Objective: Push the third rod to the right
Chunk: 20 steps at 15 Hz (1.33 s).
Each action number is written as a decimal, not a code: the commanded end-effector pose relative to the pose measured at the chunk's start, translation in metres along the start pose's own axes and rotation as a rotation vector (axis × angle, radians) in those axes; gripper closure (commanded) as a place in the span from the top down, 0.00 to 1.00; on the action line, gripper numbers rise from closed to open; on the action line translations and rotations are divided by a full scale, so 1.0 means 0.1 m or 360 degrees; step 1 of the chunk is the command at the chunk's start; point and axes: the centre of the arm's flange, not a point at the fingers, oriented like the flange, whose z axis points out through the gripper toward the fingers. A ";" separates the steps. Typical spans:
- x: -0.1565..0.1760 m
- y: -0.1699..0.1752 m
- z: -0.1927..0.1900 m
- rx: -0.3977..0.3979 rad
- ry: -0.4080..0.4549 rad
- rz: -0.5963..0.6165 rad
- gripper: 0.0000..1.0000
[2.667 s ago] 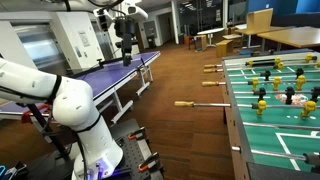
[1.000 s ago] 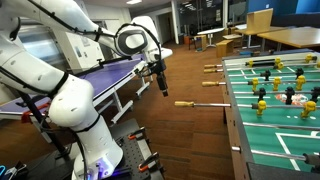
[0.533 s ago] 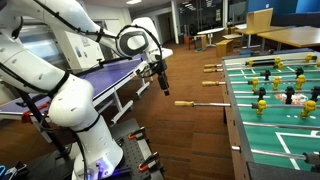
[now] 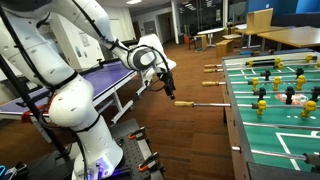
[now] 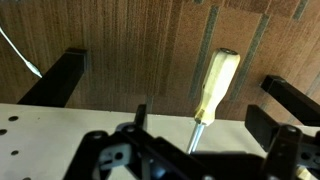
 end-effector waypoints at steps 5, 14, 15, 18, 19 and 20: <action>0.31 -0.12 0.61 0.0004 -0.0141 0.0139 1.00; 0.71 -0.13 0.99 0.0094 -0.0154 0.0326 1.00; 0.72 -0.17 1.01 0.0106 -0.0157 0.0334 1.00; 0.75 -0.30 1.03 0.0122 -0.0176 0.0344 1.00; 0.77 -0.34 1.04 0.0123 -0.0189 0.0341 1.00; 0.78 -0.39 1.05 0.0118 -0.0208 0.0341 1.00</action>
